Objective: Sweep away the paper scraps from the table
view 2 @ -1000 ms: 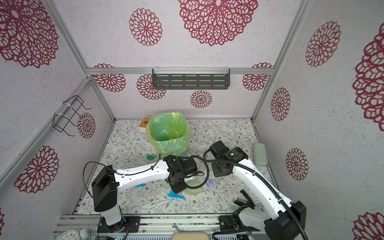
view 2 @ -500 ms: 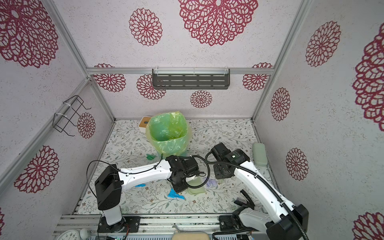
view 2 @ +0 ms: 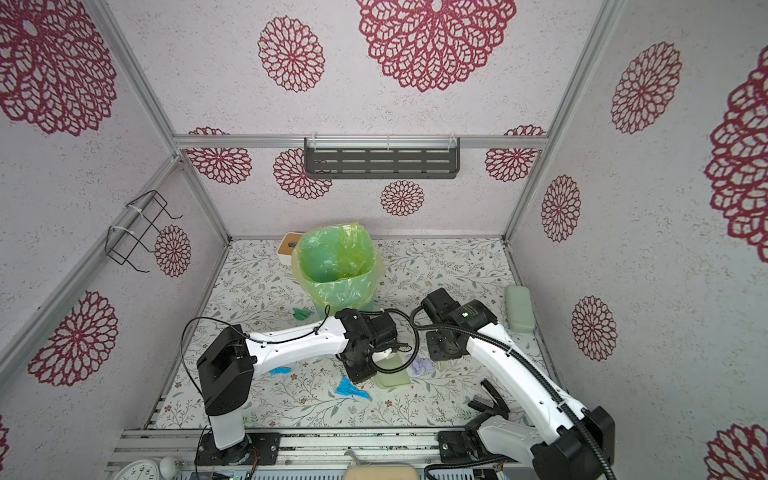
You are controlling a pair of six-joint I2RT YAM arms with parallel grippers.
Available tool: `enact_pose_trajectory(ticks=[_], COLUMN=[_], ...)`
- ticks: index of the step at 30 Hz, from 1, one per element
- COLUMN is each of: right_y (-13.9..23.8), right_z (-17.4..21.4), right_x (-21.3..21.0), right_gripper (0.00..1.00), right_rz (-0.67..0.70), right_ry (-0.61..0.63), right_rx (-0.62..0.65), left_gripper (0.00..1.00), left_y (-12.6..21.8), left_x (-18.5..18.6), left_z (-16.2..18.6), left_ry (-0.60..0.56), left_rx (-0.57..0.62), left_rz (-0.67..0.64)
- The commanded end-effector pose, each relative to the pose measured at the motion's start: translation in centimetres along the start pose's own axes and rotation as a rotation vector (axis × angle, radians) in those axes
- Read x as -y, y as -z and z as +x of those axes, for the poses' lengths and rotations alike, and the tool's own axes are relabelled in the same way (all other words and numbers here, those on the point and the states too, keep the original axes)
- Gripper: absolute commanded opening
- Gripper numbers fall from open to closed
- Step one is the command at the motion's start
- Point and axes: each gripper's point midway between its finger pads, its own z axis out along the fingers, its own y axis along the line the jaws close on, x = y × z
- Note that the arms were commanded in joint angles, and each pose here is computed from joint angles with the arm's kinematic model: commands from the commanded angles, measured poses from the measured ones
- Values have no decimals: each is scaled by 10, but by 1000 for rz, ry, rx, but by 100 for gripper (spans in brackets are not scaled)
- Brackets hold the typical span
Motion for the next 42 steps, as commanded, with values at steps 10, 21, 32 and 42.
enact_pose_trajectory(ticks=[10, 21, 32, 42], right_y=[-6, -4, 12, 29], right_z=[2, 1, -10, -10], right_x=[-15, -27, -65, -42], right_gripper=[0, 0, 0, 0], right_rz=[-78, -142, -310, -207], right_ry=[-1, 0, 8, 0], right_rx=[-27, -32, 14, 54], left_gripper=[11, 10, 10, 10], left_y=[1, -7, -6, -5], left_x=[-11, -12, -12, -12], left_z=[-13, -11, -12, -12], left_ry=[2, -1, 0, 5], left_rx=[26, 1, 8, 26], left_rz=[10, 5, 8, 6])
